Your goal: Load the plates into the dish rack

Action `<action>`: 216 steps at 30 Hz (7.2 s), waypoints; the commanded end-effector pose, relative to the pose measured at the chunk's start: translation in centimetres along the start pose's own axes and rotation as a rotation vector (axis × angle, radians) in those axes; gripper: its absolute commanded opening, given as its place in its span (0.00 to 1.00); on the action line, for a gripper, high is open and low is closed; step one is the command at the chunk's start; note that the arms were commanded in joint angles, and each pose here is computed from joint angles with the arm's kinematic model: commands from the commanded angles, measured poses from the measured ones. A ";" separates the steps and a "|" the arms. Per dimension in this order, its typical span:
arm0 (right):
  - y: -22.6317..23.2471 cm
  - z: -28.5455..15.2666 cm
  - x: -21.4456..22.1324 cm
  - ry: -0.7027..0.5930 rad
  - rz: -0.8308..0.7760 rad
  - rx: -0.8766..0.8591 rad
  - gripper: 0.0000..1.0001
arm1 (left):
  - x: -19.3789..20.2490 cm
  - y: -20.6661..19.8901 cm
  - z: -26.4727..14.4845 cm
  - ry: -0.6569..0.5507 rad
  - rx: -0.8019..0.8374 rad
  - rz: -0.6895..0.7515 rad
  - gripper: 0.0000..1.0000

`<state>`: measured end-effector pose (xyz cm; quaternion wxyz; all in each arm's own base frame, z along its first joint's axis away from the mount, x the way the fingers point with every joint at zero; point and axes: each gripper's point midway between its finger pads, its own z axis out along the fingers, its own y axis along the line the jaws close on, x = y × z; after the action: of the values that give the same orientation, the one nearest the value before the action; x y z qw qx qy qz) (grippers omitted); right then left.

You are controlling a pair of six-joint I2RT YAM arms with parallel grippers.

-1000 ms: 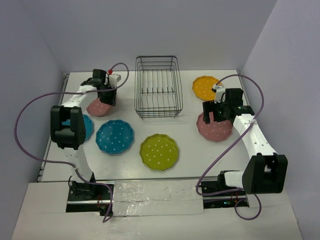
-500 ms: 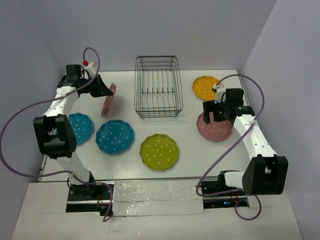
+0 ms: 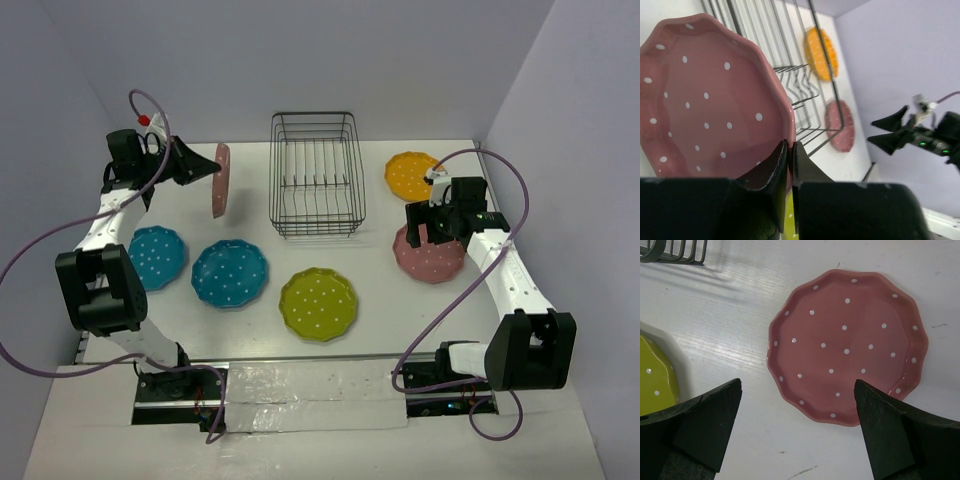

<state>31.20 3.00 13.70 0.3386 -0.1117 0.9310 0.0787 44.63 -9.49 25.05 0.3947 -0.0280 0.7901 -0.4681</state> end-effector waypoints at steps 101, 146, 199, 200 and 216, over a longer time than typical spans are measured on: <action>0.1 0.1 -2.3 0.023 -0.051 0.013 1.00 | 2.1 -4.8 9.2 -0.235 0.451 -0.349 0.37; 0.6 -2.3 -3.0 -0.057 -0.060 0.020 1.00 | 29.4 5.1 -11.6 0.805 -0.064 1.348 0.70; 1.0 -2.4 -3.7 -0.055 -0.073 -0.008 1.00 | 26.7 -11.7 -9.6 0.582 0.405 1.077 0.00; 1.0 -2.4 -3.7 -0.055 -0.072 -0.008 1.00 | 26.7 -12.4 -9.7 0.575 0.431 1.060 0.00; 0.9 -2.2 -3.5 -0.046 -0.073 -0.008 1.00 | 21.7 -23.9 -8.7 0.404 0.681 0.755 0.00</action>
<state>31.33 3.59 16.11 0.3437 -0.1363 0.9265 0.0701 15.15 -22.99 24.29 0.2733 0.4666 0.7062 -0.4570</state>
